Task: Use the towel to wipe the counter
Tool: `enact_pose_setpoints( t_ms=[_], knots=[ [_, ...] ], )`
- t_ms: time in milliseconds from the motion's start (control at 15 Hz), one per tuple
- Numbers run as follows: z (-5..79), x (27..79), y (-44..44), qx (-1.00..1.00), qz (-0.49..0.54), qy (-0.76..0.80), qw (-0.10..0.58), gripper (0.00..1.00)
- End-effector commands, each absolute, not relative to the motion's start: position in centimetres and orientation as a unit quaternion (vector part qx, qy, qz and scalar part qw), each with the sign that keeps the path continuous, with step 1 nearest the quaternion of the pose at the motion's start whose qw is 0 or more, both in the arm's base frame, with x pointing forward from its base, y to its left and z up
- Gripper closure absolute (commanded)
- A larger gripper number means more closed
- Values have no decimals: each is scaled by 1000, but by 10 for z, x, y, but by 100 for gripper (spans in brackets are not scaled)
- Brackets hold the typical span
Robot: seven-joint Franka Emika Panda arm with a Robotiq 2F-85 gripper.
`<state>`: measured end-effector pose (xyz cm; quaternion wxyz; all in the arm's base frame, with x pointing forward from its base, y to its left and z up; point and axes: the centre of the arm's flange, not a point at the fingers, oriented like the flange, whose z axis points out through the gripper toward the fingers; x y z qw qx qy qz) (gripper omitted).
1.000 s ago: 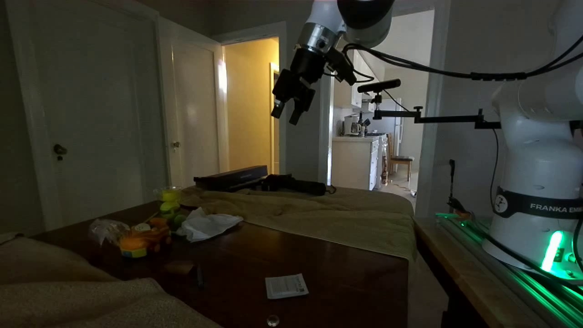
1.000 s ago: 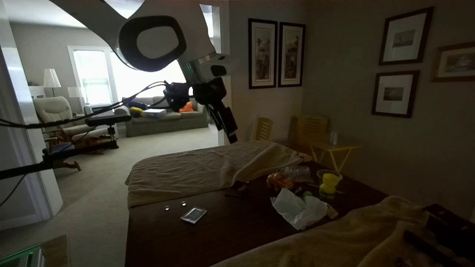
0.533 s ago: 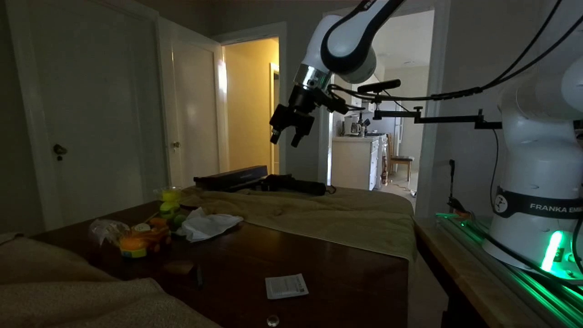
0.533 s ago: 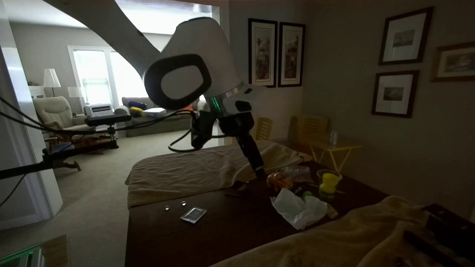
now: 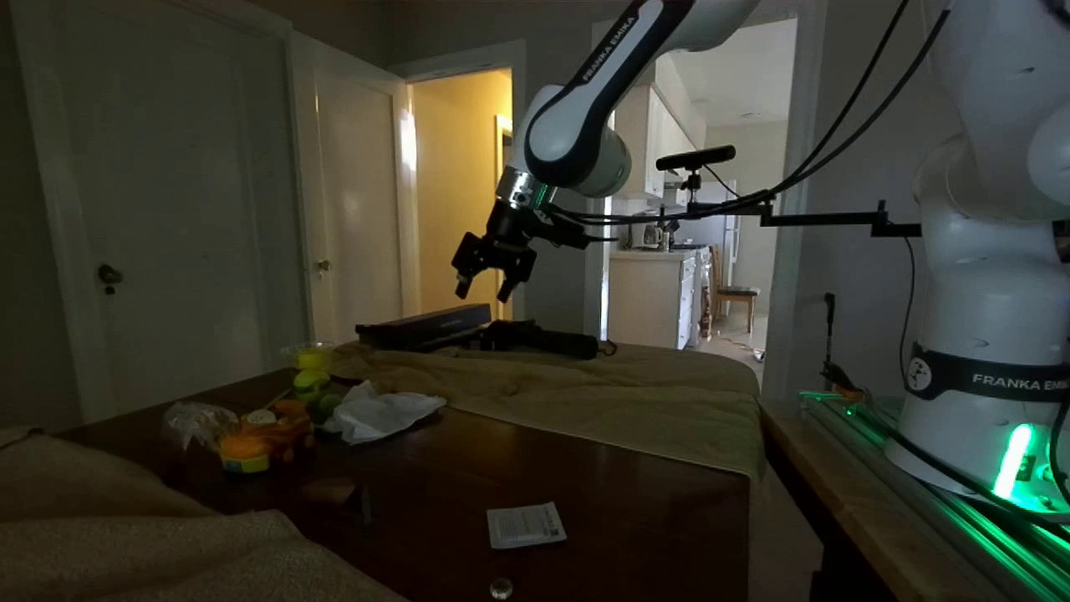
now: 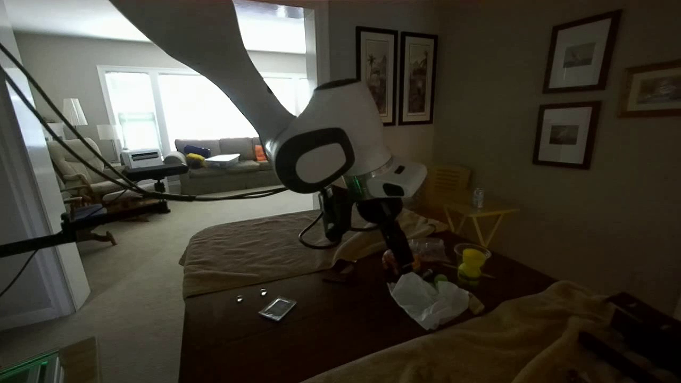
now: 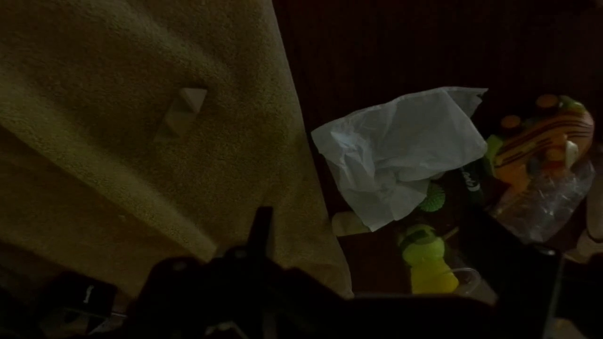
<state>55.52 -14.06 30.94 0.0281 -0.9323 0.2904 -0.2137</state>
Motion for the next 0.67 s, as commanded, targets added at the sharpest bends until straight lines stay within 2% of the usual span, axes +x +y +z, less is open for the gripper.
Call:
enact_pose_setpoints(
  t_ms=[0, 200, 333, 600],
  knots=[
    [309, 561, -140, -932, -213, 290, 30, 0],
    [309, 562, -141, -927, -217, 302, 42, 0],
    [294, 579, -149, -906, -231, 352, 41, 0],
    [266, 618, -162, -870, -278, 399, 82, 0]
  ],
)
